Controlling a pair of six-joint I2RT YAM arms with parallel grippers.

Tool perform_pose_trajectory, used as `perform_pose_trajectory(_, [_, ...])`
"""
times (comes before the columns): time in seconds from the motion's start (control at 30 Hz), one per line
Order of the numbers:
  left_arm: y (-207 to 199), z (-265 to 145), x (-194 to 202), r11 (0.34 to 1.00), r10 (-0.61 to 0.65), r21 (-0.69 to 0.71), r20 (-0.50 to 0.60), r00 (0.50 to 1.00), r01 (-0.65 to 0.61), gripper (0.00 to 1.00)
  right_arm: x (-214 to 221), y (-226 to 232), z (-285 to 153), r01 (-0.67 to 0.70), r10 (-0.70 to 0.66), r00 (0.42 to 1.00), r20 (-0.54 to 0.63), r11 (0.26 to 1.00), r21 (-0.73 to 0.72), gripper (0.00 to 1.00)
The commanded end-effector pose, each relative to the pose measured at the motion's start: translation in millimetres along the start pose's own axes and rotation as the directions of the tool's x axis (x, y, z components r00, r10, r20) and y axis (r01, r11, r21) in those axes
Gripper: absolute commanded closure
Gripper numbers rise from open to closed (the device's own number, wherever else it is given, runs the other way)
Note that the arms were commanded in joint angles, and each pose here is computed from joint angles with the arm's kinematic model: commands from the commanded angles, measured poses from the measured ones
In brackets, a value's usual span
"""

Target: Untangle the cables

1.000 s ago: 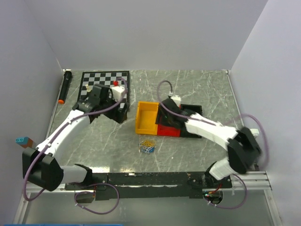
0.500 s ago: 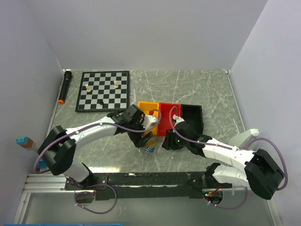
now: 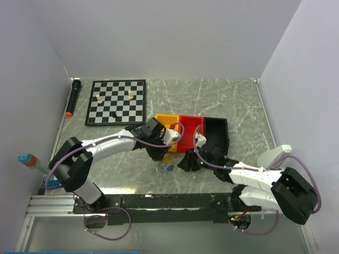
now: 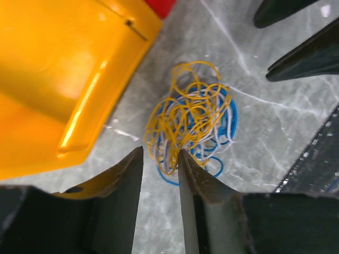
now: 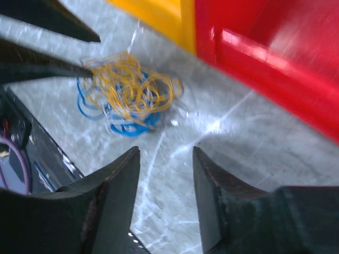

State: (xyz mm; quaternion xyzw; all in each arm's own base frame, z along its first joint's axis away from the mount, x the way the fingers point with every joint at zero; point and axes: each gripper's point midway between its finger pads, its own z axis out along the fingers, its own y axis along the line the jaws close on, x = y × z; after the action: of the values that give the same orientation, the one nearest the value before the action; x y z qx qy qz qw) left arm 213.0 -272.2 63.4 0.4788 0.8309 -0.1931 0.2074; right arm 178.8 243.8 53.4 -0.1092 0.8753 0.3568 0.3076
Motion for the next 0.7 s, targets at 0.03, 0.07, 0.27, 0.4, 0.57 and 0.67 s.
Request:
perform_pose_trajectory(0.03, [-16, 3, -8, 0.994, 0.005, 0.107, -0.013, 1.0, -0.004, 0.64, -7, 19, -5, 0.065, -0.026, 0.98, 0.197, 0.979, -0.192, 0.43])
perform_pose_trajectory(0.07, [-17, 5, -6, 0.994, 0.007, 0.113, -0.018, 1.0, -0.005, 0.71, -10, 21, -7, 0.076, -0.028, 0.975, 0.223, 0.975, -0.208, 0.43])
perform_pose_trajectory(0.27, [-23, 8, -8, 0.987, -0.016, 0.16, -0.034, 0.999, 0.021, 0.99, -14, 37, -3, 0.111, -0.058, 0.977, 0.205, 0.959, -0.261, 0.42])
perform_pose_trajectory(0.4, [-25, 0, -15, 0.987, -0.027, 0.16, 0.01, 1.0, 0.025, 0.99, -10, 54, 4, 0.139, -0.091, 0.983, 0.16, 0.936, -0.323, 0.43])
perform_pose_trajectory(0.57, [-8, -6, -10, 0.984, -0.099, 0.153, 0.023, 0.995, 0.094, 0.99, -4, 59, 13, 0.142, -0.109, 0.987, 0.115, 0.931, -0.337, 0.45])
perform_pose_trajectory(0.67, [1, -5, -3, 0.981, -0.135, 0.141, 0.016, 0.991, 0.131, 0.99, -3, 57, 19, 0.13, -0.108, 0.99, 0.087, 0.938, -0.32, 0.47])
